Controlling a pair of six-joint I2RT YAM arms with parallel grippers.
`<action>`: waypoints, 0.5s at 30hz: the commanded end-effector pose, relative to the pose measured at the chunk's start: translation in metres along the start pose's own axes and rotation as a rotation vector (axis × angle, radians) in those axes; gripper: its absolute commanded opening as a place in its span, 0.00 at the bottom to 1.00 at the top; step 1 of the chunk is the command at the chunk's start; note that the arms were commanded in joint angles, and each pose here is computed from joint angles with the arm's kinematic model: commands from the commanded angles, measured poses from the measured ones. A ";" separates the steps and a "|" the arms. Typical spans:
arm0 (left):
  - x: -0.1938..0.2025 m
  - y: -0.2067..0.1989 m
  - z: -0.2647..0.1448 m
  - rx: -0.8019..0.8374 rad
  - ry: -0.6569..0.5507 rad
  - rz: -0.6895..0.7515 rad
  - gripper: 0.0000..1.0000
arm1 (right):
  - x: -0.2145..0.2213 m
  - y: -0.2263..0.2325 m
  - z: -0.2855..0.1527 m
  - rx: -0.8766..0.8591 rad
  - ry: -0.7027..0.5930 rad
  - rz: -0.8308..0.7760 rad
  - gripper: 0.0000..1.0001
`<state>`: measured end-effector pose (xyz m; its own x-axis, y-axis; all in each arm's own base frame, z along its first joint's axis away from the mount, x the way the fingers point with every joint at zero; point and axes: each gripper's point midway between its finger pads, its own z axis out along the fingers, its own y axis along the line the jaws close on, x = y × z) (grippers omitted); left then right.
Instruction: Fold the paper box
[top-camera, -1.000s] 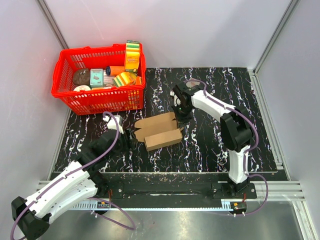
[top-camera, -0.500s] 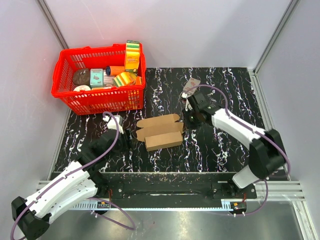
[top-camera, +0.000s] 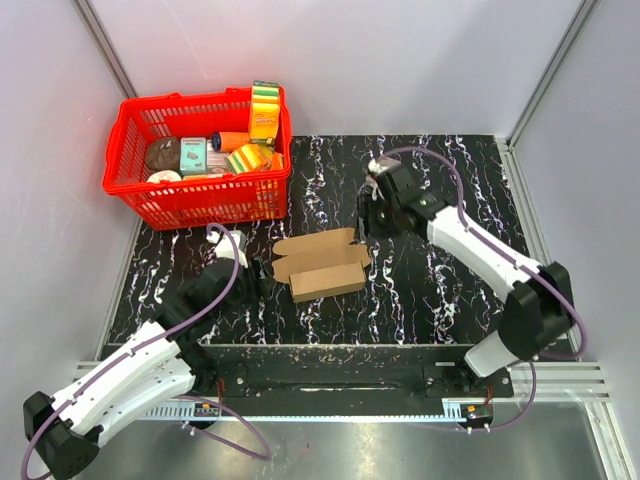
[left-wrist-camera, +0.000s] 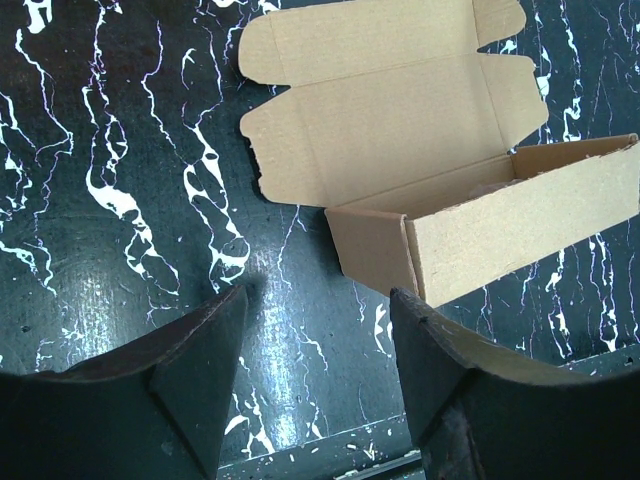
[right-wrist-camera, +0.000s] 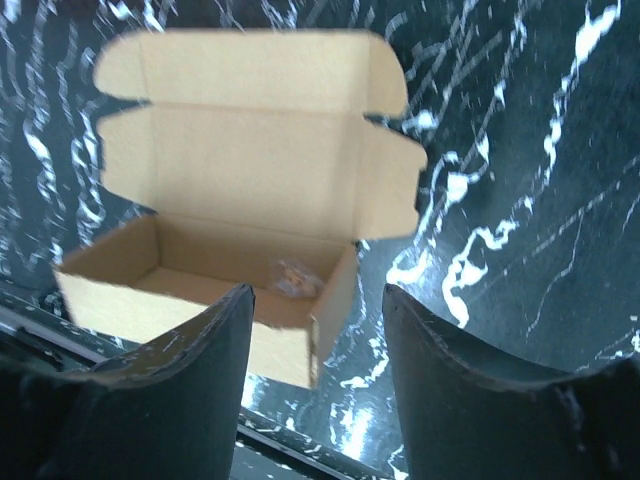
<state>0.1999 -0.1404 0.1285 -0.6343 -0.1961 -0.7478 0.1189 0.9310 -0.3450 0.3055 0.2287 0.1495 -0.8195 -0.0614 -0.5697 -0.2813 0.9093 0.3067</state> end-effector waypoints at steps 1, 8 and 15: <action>-0.013 -0.007 -0.004 0.031 -0.041 -0.010 0.64 | -0.019 0.013 -0.003 0.037 0.129 0.024 0.62; -0.013 -0.008 -0.006 0.042 -0.050 -0.025 0.64 | 0.000 0.014 0.016 0.045 0.346 -0.012 0.64; -0.013 -0.011 -0.007 0.061 -0.049 -0.018 0.64 | 0.024 0.003 0.033 0.083 0.458 0.003 0.65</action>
<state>0.1988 -0.1406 0.1355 -0.6187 -0.2125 -0.7564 0.1285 0.9224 -0.3642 0.3137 0.2441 0.1072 -0.9579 -0.1847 -0.2198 -0.2342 0.9455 0.2262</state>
